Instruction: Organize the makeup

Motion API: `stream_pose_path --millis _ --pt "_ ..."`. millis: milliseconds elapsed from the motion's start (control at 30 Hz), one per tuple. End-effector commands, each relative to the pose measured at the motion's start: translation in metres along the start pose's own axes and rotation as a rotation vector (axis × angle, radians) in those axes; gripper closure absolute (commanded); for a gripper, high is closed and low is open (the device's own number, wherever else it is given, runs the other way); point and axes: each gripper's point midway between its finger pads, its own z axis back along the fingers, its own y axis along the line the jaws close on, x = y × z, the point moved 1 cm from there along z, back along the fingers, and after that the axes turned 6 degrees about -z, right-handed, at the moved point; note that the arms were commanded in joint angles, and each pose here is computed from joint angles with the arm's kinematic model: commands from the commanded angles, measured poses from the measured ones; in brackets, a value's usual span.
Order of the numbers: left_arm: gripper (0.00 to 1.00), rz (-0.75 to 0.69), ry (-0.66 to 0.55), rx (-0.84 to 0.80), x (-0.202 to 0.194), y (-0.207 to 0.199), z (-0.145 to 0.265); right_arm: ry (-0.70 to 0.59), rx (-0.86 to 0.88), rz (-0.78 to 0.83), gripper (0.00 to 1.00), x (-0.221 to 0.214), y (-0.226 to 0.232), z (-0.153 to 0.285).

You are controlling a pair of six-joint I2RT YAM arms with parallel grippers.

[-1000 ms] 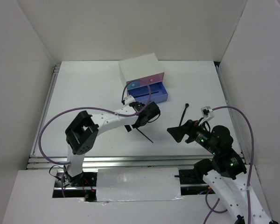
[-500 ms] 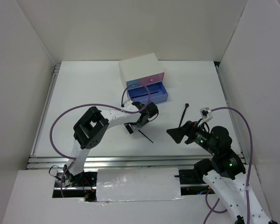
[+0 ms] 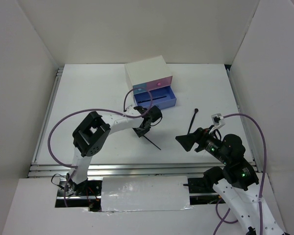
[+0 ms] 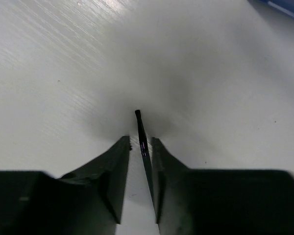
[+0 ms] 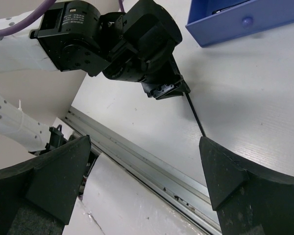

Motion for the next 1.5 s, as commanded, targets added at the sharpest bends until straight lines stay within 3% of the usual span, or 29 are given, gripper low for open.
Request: stream_pose_path --millis 0,167,467,767,1100,1233,1267,1333,1467 --pt "0.67 -0.012 0.115 0.029 -0.035 0.008 -0.031 -0.005 0.020 -0.004 0.00 -0.001 0.003 0.001" --pt "1.00 -0.007 0.118 0.013 -0.032 0.012 -0.029 -0.012 0.017 0.003 0.00 0.000 0.003 0.003" --pt "1.00 -0.021 0.055 -0.029 -0.011 0.010 -0.007 -0.015 0.024 0.008 0.00 0.001 0.004 0.004" --pt "1.00 -0.025 -0.116 -0.104 0.030 0.013 0.045 -0.020 0.022 0.008 0.00 0.002 0.004 0.004" --pt "1.00 -0.079 -0.147 -0.102 0.031 0.014 0.046 -0.014 0.017 0.008 0.00 0.001 0.003 0.002" --pt "0.72 -0.136 -0.150 -0.051 0.031 0.020 0.041 -0.016 0.006 0.013 0.00 0.001 0.001 0.004" --pt "0.51 -0.155 -0.158 -0.019 0.033 0.028 0.043 -0.014 0.006 0.015 0.00 0.001 0.001 0.004" --pt "0.26 -0.156 -0.209 0.007 0.047 0.039 0.052 -0.015 0.003 0.020 0.00 0.001 0.001 0.006" --pt "0.13 -0.193 -0.247 0.059 0.060 0.078 0.059 -0.015 0.007 0.023 0.00 0.000 0.001 0.005"
